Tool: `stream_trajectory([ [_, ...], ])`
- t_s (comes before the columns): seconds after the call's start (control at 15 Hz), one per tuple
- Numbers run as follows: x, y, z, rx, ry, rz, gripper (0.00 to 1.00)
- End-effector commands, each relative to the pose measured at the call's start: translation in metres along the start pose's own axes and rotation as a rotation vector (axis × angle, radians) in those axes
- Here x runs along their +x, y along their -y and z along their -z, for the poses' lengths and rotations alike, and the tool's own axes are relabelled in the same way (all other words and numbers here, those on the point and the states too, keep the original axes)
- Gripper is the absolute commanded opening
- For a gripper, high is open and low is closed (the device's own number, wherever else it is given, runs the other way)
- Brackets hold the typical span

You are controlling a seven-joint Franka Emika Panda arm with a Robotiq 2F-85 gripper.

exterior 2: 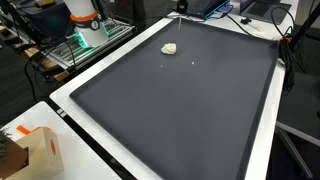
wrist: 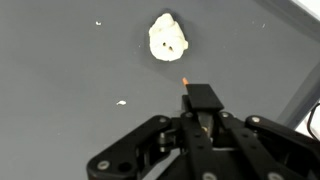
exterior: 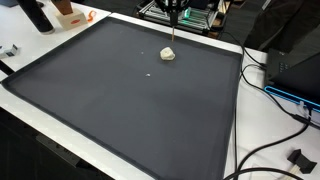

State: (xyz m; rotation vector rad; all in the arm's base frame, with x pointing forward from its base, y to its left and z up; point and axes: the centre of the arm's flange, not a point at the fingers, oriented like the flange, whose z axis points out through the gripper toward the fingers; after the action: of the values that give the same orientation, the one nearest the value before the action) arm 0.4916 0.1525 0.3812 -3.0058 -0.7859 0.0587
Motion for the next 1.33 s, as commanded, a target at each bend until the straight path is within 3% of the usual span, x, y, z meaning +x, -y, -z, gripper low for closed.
stream_trajectory([
  [0.0, -0.015, 0.011, 0.005, -0.064, 0.006, 0.008, 0.03],
  [0.2, -0.016, 0.015, 0.008, -0.084, 0.001, 0.019, 0.03],
  [0.27, -0.004, 0.008, 0.007, -0.051, -0.001, 0.021, 0.03],
  [0.33, -0.004, 0.008, 0.008, -0.052, -0.002, 0.021, 0.13],
  [0.47, -0.004, 0.008, 0.008, -0.051, -0.002, 0.021, 0.13],
  [0.53, -0.004, 0.008, 0.008, -0.051, -0.002, 0.021, 0.03],
  [1.27, -0.011, -0.027, -0.043, 0.005, 0.123, 0.000, 0.03],
])
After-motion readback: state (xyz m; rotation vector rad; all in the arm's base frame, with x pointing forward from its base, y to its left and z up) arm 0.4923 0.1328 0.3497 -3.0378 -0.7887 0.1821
